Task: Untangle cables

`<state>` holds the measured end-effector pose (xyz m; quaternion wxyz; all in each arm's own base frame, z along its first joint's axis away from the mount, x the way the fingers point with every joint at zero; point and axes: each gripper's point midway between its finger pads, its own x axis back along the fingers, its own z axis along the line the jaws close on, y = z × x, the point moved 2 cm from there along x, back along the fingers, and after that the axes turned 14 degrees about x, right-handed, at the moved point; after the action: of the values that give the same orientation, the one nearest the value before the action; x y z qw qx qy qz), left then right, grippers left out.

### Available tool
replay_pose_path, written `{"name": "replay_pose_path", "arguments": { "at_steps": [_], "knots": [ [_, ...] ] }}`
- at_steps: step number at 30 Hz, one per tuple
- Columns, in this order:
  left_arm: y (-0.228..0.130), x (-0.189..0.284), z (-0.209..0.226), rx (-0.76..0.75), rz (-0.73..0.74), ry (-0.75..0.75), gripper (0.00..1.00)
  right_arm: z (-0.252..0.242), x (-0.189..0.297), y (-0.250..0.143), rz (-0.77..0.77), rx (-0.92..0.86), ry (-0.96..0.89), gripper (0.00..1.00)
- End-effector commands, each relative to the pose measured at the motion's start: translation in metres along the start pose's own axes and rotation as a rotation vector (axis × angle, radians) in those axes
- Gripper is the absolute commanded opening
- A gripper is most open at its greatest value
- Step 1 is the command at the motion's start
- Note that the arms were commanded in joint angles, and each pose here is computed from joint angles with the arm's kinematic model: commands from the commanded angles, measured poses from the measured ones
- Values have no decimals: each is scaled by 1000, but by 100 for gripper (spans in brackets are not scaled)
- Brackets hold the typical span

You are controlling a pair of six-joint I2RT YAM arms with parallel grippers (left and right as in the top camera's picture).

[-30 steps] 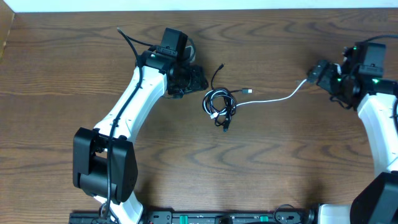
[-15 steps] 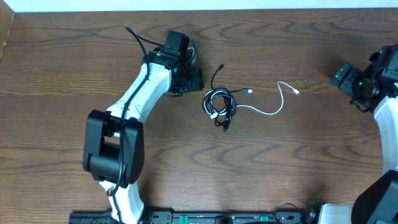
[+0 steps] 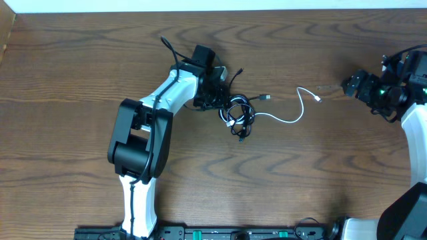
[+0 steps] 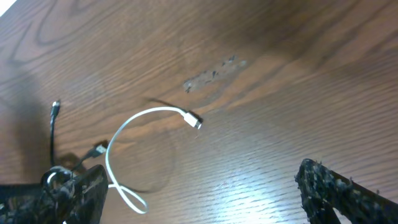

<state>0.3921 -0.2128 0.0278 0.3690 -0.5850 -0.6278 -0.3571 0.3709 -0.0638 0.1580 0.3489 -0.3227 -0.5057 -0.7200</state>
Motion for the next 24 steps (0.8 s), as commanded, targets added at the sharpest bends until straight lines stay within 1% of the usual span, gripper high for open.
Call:
{"name": "replay_pose_path", "arguments": {
  "at_steps": [1,2,3,4,6,9,13,14,15,18,19,21,23,24],
  "knots": [
    [-1,-11,-1,-41,-6,62,32,14,-3,-2,12,30,49,93],
    [0,-12,2,-47,-16,93,29,15,-3,-2,13,33,50,93],
    [-1,-13,4,-52,-23,121,22,16,-3,-2,14,36,52,93],
    [-1,-13,5,-58,-29,139,19,17,-3,-2,15,38,54,93],
    [-3,-16,3,-75,-37,166,8,20,-4,-2,16,43,58,91],
    [-7,-13,-1,-73,-30,183,7,31,-6,-4,24,74,80,89],
    [-11,35,-16,-40,-29,184,7,70,-5,-5,2,254,261,80],
    [-10,54,-25,-28,-47,159,7,80,-4,-4,-8,278,305,79],
    [-12,79,-43,-39,-65,79,7,93,-2,-3,-21,300,365,79],
    [-21,121,-76,-77,-97,-89,7,123,6,-3,-50,355,516,80],
    [-25,134,-83,-80,-103,-125,7,139,14,-3,-77,409,616,80],
    [-33,153,-87,-77,-110,-153,8,164,29,-3,-126,475,766,77],
    [-36,166,-84,-40,-122,-156,8,180,39,0,-162,511,845,74],
    [-36,173,-83,-9,-121,-182,7,187,42,3,-172,507,864,72]
  ]
}}
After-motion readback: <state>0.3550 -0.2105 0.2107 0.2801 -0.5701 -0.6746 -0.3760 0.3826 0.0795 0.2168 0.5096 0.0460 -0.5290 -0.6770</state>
